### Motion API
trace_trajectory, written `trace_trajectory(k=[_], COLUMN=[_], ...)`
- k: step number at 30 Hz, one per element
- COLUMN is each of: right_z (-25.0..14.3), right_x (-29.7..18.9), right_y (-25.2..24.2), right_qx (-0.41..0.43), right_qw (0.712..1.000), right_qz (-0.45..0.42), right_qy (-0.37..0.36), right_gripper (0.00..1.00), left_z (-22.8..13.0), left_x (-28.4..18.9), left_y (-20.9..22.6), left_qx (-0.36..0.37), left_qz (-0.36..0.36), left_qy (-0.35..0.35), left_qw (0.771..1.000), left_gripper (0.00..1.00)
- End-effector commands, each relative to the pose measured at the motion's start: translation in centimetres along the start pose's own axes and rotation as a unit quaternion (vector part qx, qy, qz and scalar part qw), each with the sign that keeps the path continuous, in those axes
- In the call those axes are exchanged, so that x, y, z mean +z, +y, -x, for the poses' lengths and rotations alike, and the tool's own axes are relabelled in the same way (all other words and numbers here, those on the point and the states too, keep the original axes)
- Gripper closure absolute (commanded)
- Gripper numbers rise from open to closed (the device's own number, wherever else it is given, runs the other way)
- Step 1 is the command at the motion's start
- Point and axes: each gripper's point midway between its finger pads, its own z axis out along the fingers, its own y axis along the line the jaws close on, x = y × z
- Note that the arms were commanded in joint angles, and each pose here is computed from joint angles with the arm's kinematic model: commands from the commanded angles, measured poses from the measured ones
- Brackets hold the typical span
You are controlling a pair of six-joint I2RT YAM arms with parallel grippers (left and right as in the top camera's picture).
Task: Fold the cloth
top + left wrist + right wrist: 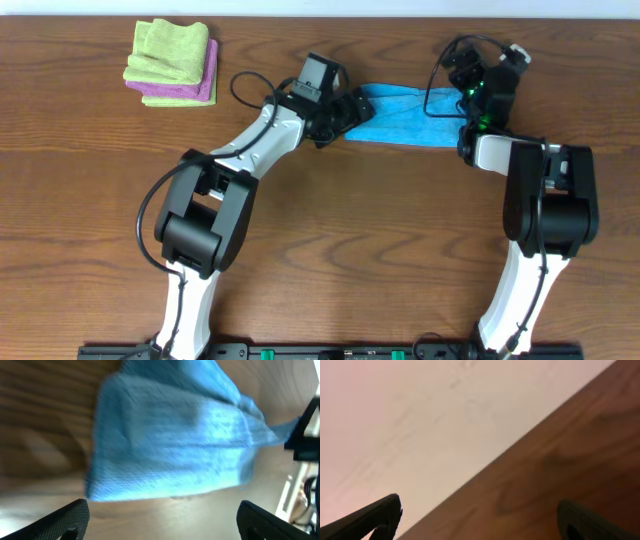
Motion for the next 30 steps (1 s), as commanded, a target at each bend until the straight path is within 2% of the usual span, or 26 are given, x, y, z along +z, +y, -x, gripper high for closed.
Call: trace_trajectory(k=[1, 8, 11, 13, 17, 22, 27, 30], right_z=[0.5, 1.2, 1.8, 2.2, 1.7, 2.0, -1.3, -2.7], right_x=[-0.1, -0.1, -1.0, -1.6, -2.8, -7.2, -11.3, -12.2], right_y=[0.9, 2.0, 6.2, 7.8, 7.9, 6.2, 2.9, 2.1], right_qx=[-0.009, -0.009, -0.017, -0.020, -0.011, -0.029, -0.018, -0.039], right_qw=[1.000, 0.999, 0.991, 0.987, 0.992, 0.987, 0.959, 0.947], right_qz=[0.012, 0.038, 0.136, 0.158, 0.103, -0.024, -0.120, -0.125], right_qy=[-0.008, -0.019, -0.005, 0.011, 0.079, 0.158, 0.257, 0.292], right_gripper=[0.01, 0.01, 0.01, 0.01, 0.01, 0.01, 0.01, 0.01], left_z=[-1.3, -3.0, -2.3, -1.8, -0.6, 1.6, 1.1, 0.7], left_x=[0.1, 1.0, 1.1, 1.1, 1.2, 0.9, 3.0, 4.0], left_y=[-1.8, -3.9, -4.3, -4.3, -3.5, -3.2, -2.4, -2.4], left_qx=[0.001, 0.019, 0.024, 0.022, 0.019, 0.011, -0.014, -0.026], left_qz=[-0.023, -0.042, -0.042, -0.038, -0.013, 0.001, 0.006, -0.009], left_qy=[0.022, 0.028, 0.006, -0.010, -0.045, -0.104, -0.106, -0.092], left_qw=[0.999, 0.999, 0.999, 0.999, 0.999, 0.995, 0.994, 0.995], left_gripper=[0.05, 0.05, 0.05, 0.05, 0.05, 0.05, 0.05, 0.05])
